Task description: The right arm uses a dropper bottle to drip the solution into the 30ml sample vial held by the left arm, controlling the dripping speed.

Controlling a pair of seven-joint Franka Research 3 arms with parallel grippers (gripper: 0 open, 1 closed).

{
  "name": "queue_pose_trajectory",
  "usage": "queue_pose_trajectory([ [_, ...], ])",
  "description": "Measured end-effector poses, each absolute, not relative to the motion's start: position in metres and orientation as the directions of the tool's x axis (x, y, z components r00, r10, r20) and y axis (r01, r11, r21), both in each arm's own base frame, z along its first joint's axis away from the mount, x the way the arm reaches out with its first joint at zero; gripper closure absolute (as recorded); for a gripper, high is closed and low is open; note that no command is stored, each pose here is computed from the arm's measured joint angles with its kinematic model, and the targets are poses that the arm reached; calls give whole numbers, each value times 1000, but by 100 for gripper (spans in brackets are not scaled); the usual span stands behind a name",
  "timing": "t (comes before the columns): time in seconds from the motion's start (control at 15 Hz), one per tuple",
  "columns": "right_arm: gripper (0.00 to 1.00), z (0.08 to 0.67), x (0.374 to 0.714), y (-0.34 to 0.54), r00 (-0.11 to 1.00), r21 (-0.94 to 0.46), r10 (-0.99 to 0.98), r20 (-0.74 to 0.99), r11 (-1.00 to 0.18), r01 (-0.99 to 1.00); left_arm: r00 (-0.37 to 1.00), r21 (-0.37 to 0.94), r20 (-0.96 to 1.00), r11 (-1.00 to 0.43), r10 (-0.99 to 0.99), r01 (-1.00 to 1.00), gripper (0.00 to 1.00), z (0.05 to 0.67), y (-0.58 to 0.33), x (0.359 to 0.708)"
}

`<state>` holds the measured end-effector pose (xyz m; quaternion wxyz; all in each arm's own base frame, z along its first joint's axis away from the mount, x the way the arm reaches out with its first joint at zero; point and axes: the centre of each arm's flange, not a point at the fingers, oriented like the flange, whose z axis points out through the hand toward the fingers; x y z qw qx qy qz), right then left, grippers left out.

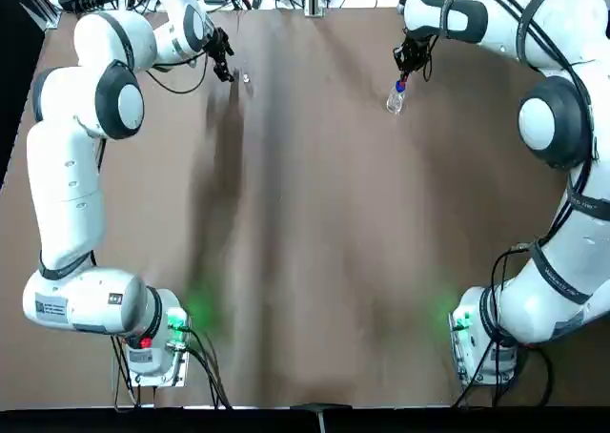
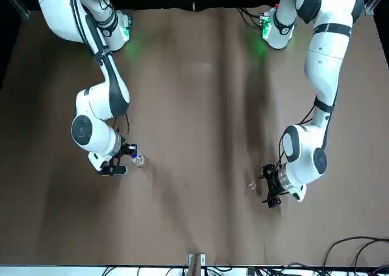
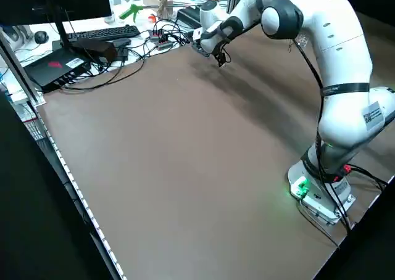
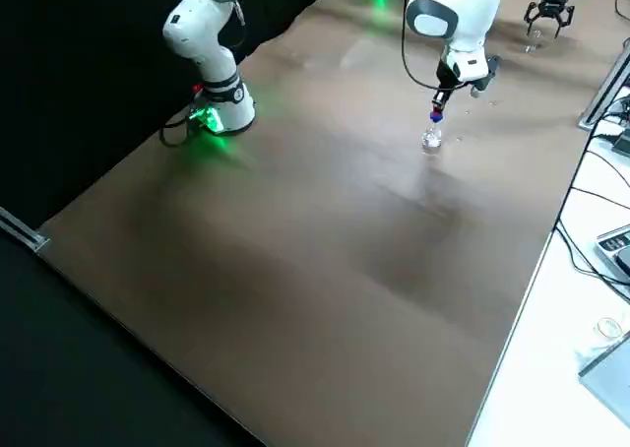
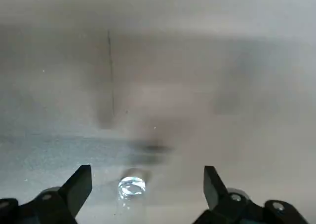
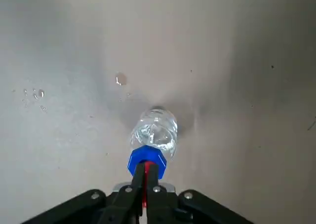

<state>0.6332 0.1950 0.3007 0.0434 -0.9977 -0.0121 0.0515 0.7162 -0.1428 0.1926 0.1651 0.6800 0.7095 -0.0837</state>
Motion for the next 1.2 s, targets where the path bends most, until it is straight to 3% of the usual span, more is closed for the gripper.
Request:
queue_pose_trajectory([
  [0.33,93,301,633,195,994,-88,26,-102,-996,17,14,89,-349,19,937,996,0,197,-138,715],
  [0.47,83,301,633,195,994,-87,25,-102,-996,16,52,96,-349,-20,936,995,0,197,-131,715],
  [1.2,88,301,633,195,994,-87,24,-102,-996,15,-126,-6,-551,147,825,989,0,172,-114,709],
])
